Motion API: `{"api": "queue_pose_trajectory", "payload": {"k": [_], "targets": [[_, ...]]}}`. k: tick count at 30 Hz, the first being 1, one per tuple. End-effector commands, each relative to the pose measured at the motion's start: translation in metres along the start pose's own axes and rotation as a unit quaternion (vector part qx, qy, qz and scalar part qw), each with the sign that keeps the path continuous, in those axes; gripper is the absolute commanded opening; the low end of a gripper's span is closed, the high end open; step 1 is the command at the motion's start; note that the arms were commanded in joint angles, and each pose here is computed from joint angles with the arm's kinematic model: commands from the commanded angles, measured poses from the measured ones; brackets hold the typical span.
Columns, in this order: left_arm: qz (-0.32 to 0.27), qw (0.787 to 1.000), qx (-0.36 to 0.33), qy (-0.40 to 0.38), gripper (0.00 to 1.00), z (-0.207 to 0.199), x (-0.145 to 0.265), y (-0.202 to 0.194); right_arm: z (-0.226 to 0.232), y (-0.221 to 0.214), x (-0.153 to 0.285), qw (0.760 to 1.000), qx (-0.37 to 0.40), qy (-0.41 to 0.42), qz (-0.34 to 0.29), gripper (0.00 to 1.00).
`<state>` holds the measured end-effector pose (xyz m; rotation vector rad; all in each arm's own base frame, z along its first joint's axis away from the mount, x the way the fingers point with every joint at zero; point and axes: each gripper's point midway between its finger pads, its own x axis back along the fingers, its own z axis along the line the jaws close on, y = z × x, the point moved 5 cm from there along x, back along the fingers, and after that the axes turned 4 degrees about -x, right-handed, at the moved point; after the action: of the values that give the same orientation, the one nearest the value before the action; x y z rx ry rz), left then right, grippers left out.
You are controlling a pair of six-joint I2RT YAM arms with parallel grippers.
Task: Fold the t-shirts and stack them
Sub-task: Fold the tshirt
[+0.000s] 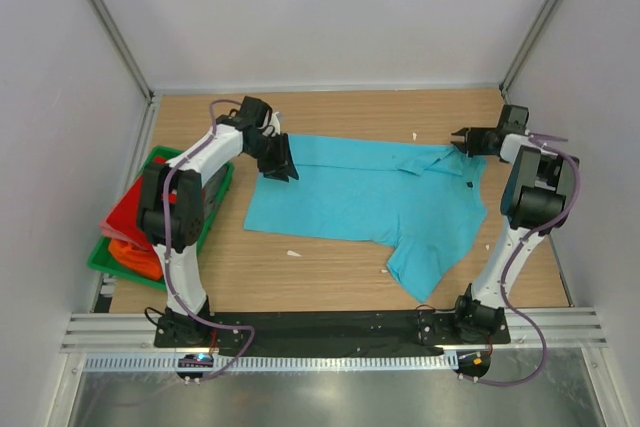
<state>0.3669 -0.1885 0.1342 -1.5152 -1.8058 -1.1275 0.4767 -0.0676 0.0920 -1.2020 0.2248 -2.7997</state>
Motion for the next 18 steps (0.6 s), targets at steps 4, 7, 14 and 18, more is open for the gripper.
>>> {"api": "queue_pose_trajectory", "payload": {"k": [4,7,14,18], "targets": [[-0.027,0.999,-0.025,-0.019,0.35,-0.009,0.017,0.003,0.039,-0.009,0.04,0.967,0.255,-0.003,-0.006,0.37],[-0.024,0.999,-0.024,-0.019,0.35,-0.008,0.016,0.002,0.017,-0.041,0.066,0.932,0.362,-0.022,-0.005,0.38],[-0.02,0.999,-0.018,-0.037,0.35,-0.012,0.011,0.006,-0.048,-0.08,0.065,0.91,0.409,-0.018,0.064,0.03],[-0.023,0.999,-0.021,-0.04,0.35,-0.016,0.013,0.011,-0.064,-0.083,0.049,0.897,0.428,-0.051,0.094,0.1]]}}
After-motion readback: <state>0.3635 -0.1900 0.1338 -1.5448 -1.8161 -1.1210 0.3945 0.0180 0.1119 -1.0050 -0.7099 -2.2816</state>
